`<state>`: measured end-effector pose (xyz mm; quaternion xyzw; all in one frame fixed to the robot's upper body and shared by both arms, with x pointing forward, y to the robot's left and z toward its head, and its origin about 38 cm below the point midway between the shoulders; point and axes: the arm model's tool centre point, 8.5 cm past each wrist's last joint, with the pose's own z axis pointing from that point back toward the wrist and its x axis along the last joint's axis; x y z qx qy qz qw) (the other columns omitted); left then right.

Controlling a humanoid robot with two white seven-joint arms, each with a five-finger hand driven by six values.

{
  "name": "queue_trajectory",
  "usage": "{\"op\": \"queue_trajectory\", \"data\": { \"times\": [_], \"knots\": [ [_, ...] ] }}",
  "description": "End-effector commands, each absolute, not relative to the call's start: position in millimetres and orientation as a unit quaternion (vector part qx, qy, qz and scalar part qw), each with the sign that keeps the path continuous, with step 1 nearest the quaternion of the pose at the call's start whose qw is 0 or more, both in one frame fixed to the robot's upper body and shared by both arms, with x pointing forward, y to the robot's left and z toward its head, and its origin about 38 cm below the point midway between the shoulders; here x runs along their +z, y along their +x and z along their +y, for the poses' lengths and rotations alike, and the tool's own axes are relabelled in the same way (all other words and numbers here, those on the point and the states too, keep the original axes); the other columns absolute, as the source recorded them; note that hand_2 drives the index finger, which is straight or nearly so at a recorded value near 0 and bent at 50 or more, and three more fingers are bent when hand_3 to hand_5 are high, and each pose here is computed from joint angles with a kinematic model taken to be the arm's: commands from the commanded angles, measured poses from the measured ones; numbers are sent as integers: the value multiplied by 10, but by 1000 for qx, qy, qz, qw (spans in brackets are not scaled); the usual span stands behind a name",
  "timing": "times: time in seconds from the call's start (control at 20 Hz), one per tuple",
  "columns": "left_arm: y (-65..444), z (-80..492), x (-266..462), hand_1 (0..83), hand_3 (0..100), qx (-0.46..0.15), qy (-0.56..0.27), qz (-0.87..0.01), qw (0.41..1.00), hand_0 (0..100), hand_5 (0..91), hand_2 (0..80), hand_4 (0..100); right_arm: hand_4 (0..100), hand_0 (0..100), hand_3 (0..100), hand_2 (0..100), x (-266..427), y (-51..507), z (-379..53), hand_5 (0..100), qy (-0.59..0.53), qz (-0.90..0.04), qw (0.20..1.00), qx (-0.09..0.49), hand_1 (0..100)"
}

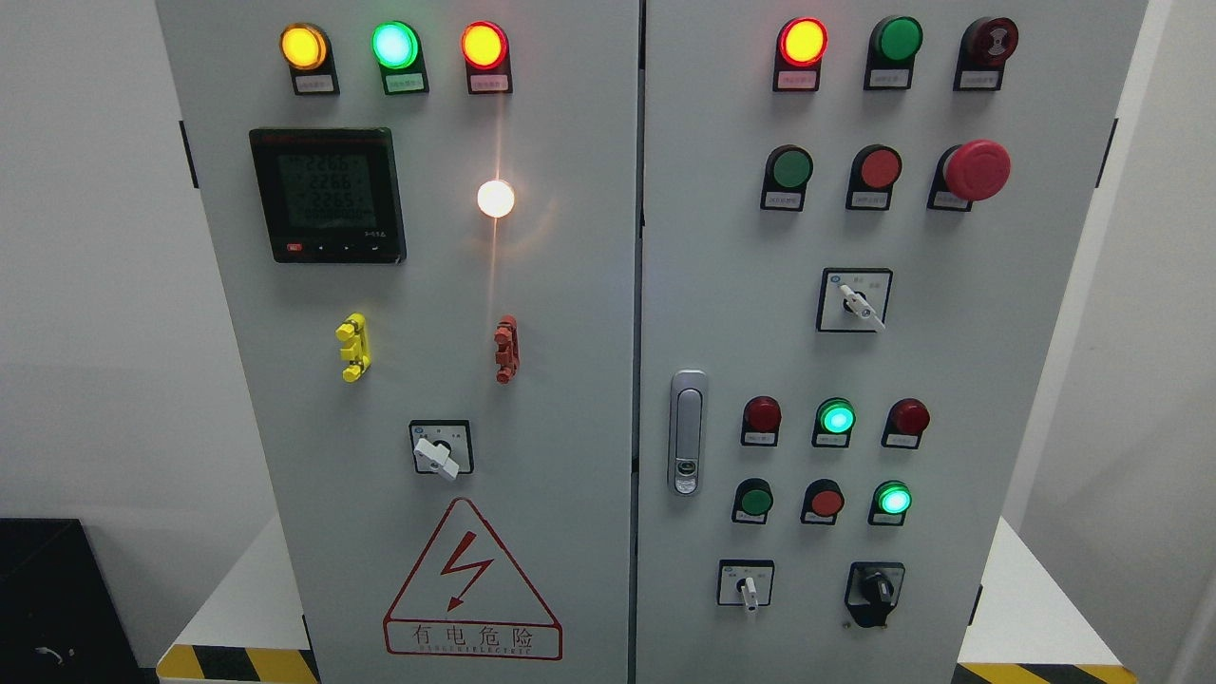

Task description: Flip black knob to close circuit

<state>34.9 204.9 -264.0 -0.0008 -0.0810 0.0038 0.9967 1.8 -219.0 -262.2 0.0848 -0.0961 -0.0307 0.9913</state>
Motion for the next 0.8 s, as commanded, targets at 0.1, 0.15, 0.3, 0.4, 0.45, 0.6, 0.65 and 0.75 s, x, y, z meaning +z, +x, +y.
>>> {"op": "queue_trajectory", "data": {
  "times": [0.1,0.15,0.3,0.4,0.45,0.6,0.65,0.75],
  "knots": [
    [309,2051,-2642,556,0,5,0,-78,997,120,0,0,0,0,0,0,0,-2622,2,-2195,0,85,-94,992,-25,107],
    [309,2051,-2642,556,0,4,0,-78,997,120,0,0,0,0,0,0,0,-2622,2,-2195,0,85,-94,992,-25,108],
    [309,2051,-2642,556,0,4,0,-78,997,120,0,0,0,0,0,0,0,-2622,12,-2195,0,85,-95,992,-25,107],
    [309,2051,-2642,556,0,4,0,-78,997,120,0,0,0,0,0,0,0,-2622,12,-2193,0,86,-95,991,-25,107],
    [309,2041,-2642,556,0,4,-1,-78,997,120,0,0,0,0,0,0,0,-2622,7,-2193,0,86,-95,992,-24,107],
    [309,2051,-2642,556,0,4,0,-78,997,120,0,0,0,0,0,0,0,-2620,27,-2181,0,87,-97,991,-23,108],
    [309,2041,-2642,556,0,4,-1,-78,997,120,0,0,0,0,0,0,0,-2620,38,-2179,0,88,-99,991,-22,109],
    [309,2051,-2642,556,0,4,0,-78,997,120,0,0,0,0,0,0,0,-2614,110,-2167,0,89,-109,990,-20,109]
  ]
}}
